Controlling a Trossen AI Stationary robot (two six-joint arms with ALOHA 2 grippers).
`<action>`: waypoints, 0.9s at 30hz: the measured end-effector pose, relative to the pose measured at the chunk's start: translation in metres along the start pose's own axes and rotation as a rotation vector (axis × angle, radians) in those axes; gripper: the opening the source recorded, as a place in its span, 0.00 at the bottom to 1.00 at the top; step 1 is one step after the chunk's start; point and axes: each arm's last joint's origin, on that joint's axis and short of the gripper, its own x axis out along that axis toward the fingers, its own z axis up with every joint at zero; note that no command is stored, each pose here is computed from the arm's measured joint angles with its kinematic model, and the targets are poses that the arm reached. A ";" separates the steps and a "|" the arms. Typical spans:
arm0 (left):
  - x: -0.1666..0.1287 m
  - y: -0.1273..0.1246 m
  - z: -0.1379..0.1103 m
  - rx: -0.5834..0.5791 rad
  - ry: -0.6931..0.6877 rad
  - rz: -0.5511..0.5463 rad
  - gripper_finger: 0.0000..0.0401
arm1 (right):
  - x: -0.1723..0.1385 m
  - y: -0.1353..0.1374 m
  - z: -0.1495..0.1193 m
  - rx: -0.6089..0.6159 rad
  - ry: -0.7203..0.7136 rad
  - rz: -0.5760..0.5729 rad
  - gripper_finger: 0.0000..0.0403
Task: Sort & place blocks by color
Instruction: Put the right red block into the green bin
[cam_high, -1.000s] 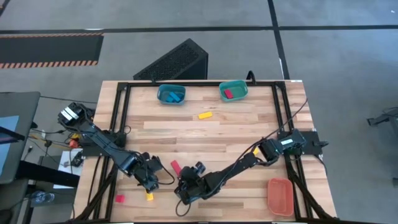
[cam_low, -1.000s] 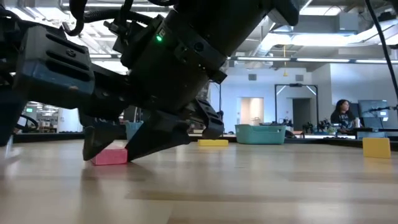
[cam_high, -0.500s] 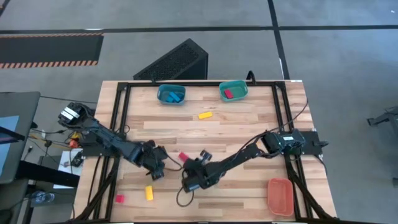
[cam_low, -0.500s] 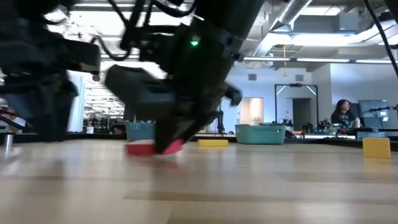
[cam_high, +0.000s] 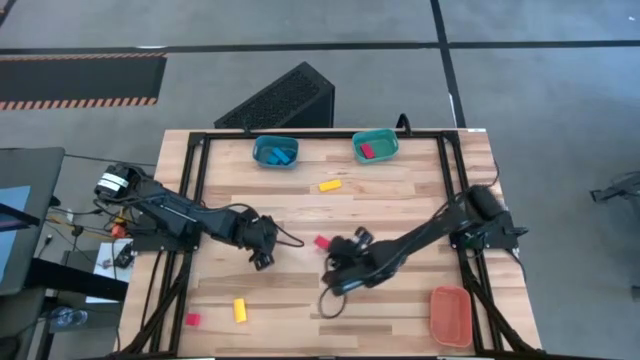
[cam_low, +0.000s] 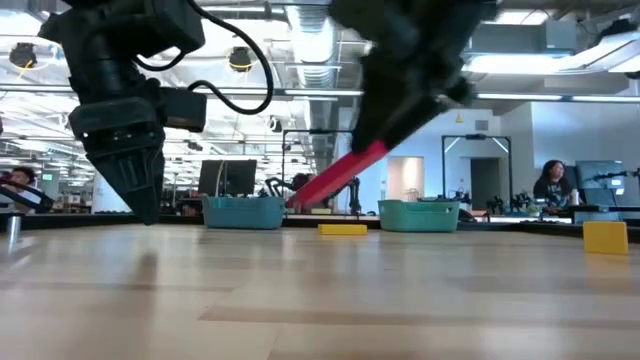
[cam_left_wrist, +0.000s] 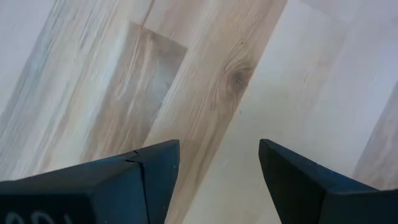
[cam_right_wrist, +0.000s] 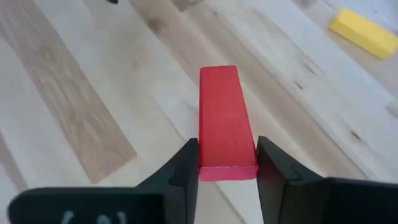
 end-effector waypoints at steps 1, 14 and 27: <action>0.000 0.000 0.000 0.000 -0.003 -0.003 0.52 | -0.005 -0.009 -0.002 0.014 -0.008 0.013 0.28; 0.000 -0.003 0.010 0.035 -0.089 -0.049 0.52 | -0.063 -0.137 0.009 0.335 -0.218 -0.016 0.28; 0.002 0.037 0.059 0.142 -0.231 -0.096 0.52 | -0.029 -0.243 0.060 0.508 -0.118 -0.246 0.28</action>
